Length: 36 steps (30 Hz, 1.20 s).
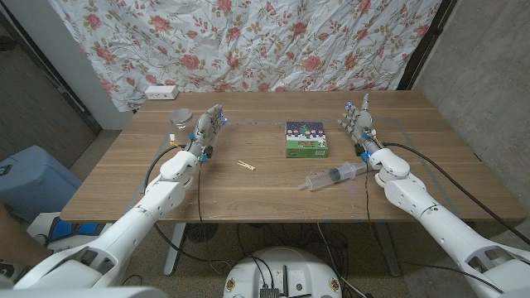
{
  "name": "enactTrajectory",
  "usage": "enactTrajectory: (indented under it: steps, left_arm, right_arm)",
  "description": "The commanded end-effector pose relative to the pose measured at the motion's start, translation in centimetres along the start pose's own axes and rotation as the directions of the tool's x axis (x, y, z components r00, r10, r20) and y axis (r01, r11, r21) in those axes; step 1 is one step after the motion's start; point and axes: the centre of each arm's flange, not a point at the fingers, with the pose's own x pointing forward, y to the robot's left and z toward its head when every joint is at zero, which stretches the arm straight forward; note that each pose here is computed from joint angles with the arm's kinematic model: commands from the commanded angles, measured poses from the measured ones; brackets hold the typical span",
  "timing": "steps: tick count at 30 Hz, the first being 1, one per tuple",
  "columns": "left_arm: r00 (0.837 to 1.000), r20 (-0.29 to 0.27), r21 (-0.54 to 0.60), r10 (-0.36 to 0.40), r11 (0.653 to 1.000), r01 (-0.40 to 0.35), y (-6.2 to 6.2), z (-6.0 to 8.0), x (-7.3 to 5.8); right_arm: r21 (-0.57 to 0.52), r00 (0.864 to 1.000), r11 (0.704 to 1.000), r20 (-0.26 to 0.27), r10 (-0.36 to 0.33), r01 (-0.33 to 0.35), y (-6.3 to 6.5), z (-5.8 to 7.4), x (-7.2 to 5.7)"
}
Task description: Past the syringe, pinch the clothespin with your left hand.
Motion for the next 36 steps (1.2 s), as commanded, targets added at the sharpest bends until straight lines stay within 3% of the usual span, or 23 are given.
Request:
enactTrajectory:
  steps: [1, 20, 36]
  left_arm:
    - [1.0, -0.005, -0.009, -0.002, 1.0, 0.002, -0.4, -0.1, 0.2]
    - [0.999, 0.028, 0.076, -0.028, 0.997, 0.026, -0.5, 2.0, -1.9]
    - [0.988, 0.115, 0.274, -0.098, 0.96, 0.064, -0.1, 5.2, -2.4]
  right_arm:
    - [0.0, 1.0, 1.0, 0.0, 0.0, 0.0, 0.0, 0.0, 0.0]
    - [0.0, 1.0, 1.0, 0.0, 0.0, 0.0, 0.0, 0.0, 0.0]
    - [0.0, 1.0, 1.0, 0.0, 0.0, 0.0, 0.0, 0.0, 0.0]
